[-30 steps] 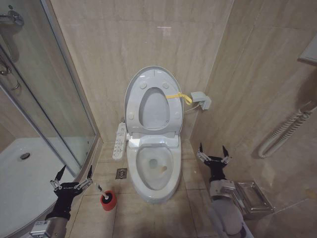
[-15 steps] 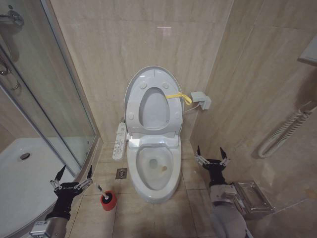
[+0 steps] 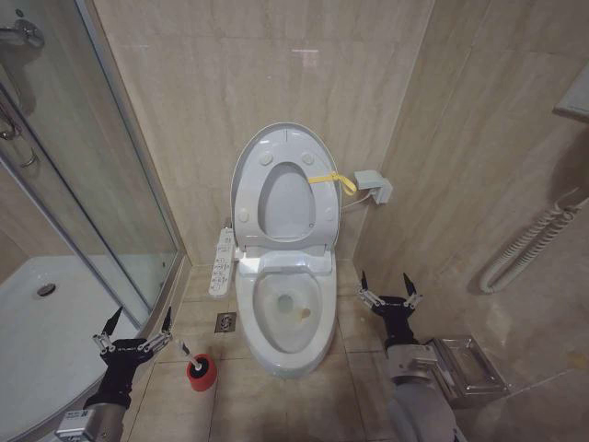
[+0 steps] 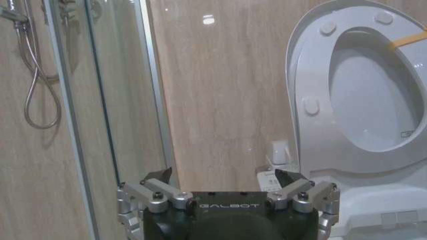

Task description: Open the toilet lid, clean the toilet bowl with a toilet brush, close the toilet lid, and flush.

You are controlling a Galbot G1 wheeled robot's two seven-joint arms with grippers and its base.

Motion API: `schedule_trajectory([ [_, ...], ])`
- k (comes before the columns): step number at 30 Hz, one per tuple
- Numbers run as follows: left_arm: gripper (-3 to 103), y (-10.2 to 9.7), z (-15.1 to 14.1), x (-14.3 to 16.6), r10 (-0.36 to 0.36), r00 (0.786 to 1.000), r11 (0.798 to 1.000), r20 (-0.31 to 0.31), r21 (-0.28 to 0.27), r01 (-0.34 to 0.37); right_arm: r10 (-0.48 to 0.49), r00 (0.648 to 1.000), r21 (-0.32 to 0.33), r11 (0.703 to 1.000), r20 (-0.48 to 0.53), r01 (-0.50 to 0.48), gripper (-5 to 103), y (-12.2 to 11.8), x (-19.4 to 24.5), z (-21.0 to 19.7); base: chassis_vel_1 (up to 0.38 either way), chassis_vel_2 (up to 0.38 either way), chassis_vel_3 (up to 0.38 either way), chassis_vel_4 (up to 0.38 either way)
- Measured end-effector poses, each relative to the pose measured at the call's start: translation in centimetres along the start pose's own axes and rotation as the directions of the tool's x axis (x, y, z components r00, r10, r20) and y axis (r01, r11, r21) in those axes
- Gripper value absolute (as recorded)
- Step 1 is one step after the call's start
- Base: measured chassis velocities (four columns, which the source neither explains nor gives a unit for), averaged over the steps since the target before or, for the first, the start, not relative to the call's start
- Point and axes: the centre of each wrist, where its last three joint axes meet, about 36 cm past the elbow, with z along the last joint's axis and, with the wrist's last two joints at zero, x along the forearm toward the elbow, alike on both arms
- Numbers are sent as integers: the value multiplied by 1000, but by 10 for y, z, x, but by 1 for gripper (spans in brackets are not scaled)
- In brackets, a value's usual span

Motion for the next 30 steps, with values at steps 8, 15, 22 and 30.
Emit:
schedule_trajectory([
  [8, 100, 0, 0, 0, 0, 1000, 1000, 0, 0, 0, -10, 1000, -6, 1000, -15, 10, 100, -1, 1, -2, 0, 0, 0, 0],
  [15, 100, 0, 0, 0, 0, 1000, 1000, 0, 0, 0, -9, 1000, -6, 1000, -15, 9, 100, -1, 1, -2, 0, 0, 0, 0],
  [22, 100, 0, 0, 0, 0, 1000, 1000, 0, 0, 0, -9, 1000, -6, 1000, -15, 9, 100, -1, 1, -2, 0, 0, 0, 0],
  [30, 100, 0, 0, 0, 0, 1000, 1000, 0, 0, 0, -9, 1000, -6, 1000, -15, 9, 100, -1, 1, -2, 0, 0, 0, 0],
])
